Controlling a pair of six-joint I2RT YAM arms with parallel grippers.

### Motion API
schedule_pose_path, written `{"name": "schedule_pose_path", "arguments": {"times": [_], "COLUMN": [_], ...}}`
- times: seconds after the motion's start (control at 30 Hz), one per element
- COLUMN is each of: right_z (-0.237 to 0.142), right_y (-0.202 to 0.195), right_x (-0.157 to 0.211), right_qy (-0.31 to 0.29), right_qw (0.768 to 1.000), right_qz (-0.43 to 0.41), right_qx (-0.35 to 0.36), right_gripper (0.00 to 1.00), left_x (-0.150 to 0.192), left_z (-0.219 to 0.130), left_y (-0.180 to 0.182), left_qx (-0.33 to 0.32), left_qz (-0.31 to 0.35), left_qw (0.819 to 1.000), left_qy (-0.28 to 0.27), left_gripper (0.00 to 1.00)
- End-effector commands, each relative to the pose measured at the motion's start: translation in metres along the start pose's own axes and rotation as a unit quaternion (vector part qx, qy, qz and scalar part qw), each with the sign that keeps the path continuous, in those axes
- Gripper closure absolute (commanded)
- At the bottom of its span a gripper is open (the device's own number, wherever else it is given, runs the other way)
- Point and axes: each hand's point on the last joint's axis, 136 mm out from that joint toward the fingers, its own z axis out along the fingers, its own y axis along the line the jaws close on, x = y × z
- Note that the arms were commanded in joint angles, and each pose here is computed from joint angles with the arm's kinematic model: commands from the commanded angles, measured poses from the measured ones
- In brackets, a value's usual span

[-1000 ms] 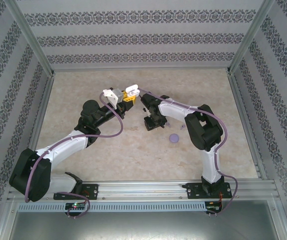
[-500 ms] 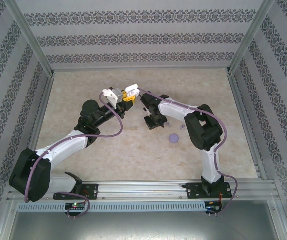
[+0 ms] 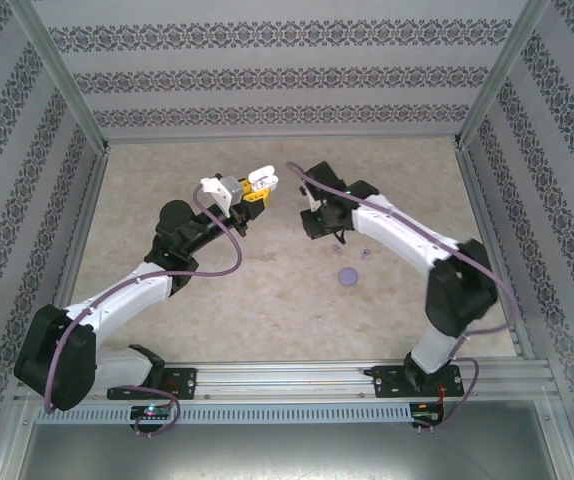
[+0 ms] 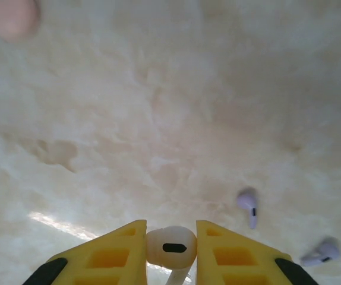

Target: Insert the wireless bluetooth earbuds into the charging case

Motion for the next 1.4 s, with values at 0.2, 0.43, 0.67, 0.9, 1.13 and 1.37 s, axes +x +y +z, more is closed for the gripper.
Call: {"name": "schedule_pose_path", "arguments": {"times": [0.2,0.43,0.67,0.9,1.13,1.37], "right_z": [-0.143,-0.226,-0.255,-0.249,-0.234,-0.223], "right_y": [0.002,0.039,0.066,0.077,0.083,0.090], "right_x": [-0.066,-0.090,-0.095,-0.097,-0.094,-0.092], "right_qy": [-0.223,-0.349,-0.394,-0.401,-0.385,-0.370], "right_qw": [0.974,0.929,0.901,0.895,0.901,0.905], "right_qz": [0.025,0.002,-0.002,-0.006,-0.003,-0.005], "right_qx": [-0.041,-0.122,-0.182,-0.193,-0.202,-0.210], "right_gripper": [0.78,0.77,0.77,0.76,0.76,0.77], "left_x": [-0.030,-0.034,-0.037,-0.042,-0.043,-0.045], "left_z": [-0.003,0.000,0.009,0.016,0.018,0.018], "left_y": [-0.024,-0.042,-0.048,-0.050,-0.050,-0.048], "left_qx": [0.066,0.114,0.124,0.128,0.126,0.122], "left_qz": [0.029,0.035,0.037,0.037,0.040,0.042], "left_qw": [0.997,0.993,0.991,0.991,0.991,0.991], "left_qy": [-0.026,-0.018,-0.021,-0.030,-0.032,-0.034], "left_gripper": [1.00,1.00,1.00,1.00,1.00,1.00]}}
